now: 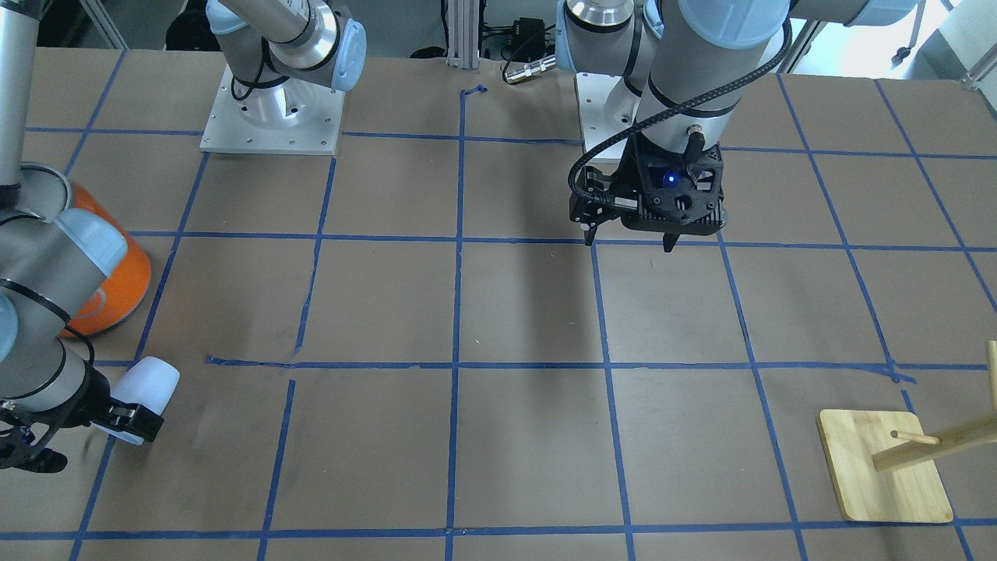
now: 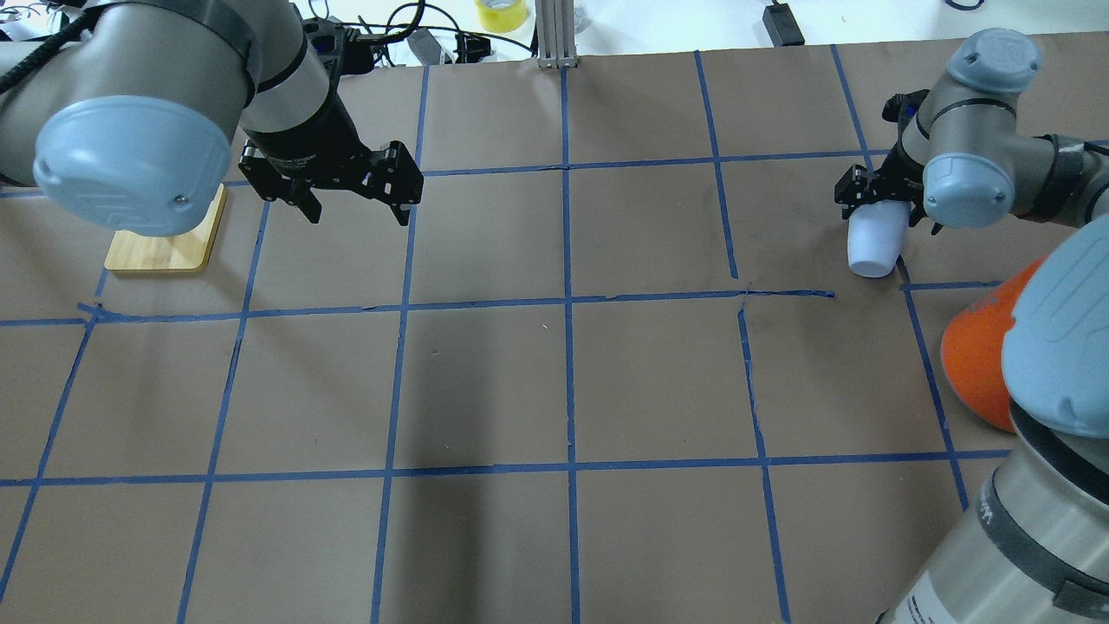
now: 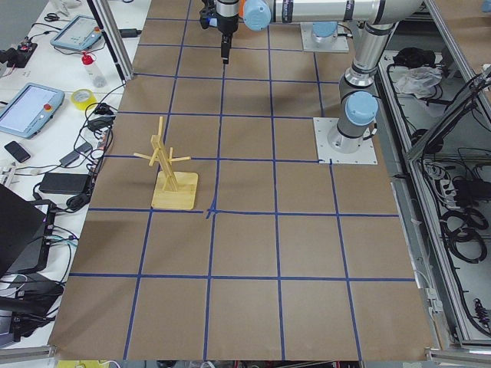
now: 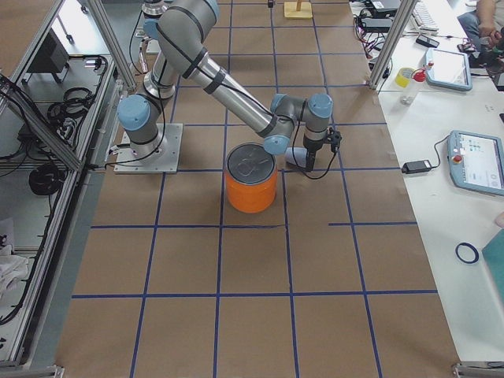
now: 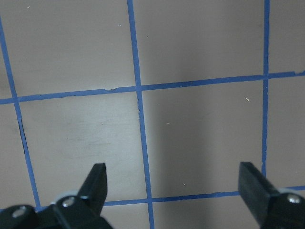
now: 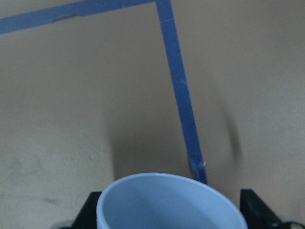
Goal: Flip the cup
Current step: 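Close the right gripper on the cup and lift it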
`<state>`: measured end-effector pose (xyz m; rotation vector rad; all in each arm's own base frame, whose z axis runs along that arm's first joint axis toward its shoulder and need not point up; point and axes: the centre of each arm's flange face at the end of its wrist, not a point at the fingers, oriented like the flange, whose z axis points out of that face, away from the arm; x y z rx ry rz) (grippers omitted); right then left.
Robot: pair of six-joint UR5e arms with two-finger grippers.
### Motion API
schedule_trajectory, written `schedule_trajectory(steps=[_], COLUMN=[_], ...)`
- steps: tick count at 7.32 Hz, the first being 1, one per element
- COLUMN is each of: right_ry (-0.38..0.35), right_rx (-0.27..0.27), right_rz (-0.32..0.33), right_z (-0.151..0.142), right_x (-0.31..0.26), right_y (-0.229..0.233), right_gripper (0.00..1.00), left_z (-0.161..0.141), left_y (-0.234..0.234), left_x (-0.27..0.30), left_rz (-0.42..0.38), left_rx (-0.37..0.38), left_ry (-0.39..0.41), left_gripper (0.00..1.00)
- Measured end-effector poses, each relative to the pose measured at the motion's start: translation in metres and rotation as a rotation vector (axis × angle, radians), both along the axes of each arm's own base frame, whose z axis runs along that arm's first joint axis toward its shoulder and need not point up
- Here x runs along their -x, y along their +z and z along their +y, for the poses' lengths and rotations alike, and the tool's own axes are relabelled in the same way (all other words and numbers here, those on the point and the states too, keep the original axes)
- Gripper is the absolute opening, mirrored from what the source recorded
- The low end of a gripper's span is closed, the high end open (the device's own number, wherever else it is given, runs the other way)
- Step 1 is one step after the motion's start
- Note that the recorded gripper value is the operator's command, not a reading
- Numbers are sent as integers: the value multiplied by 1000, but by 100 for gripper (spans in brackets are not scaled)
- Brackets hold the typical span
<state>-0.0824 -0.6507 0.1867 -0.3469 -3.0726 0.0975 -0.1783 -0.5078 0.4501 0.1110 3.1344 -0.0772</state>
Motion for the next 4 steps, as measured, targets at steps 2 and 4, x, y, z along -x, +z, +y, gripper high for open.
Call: schedule_trajectory(steps=[2,4], right_ry=[-7,-5], right_rx=[-14,-25], right_rz=[9,8], right_z=[3,10], right_x=[-3,-6], right_y=[-3,-5], right_gripper=[100,100], left_z=[0,0], left_y=[0,0], left_x=[0,0], left_rz=[0,0], left_rx=[1,-1], left_ry=[0,-1], left_gripper=[97,97])
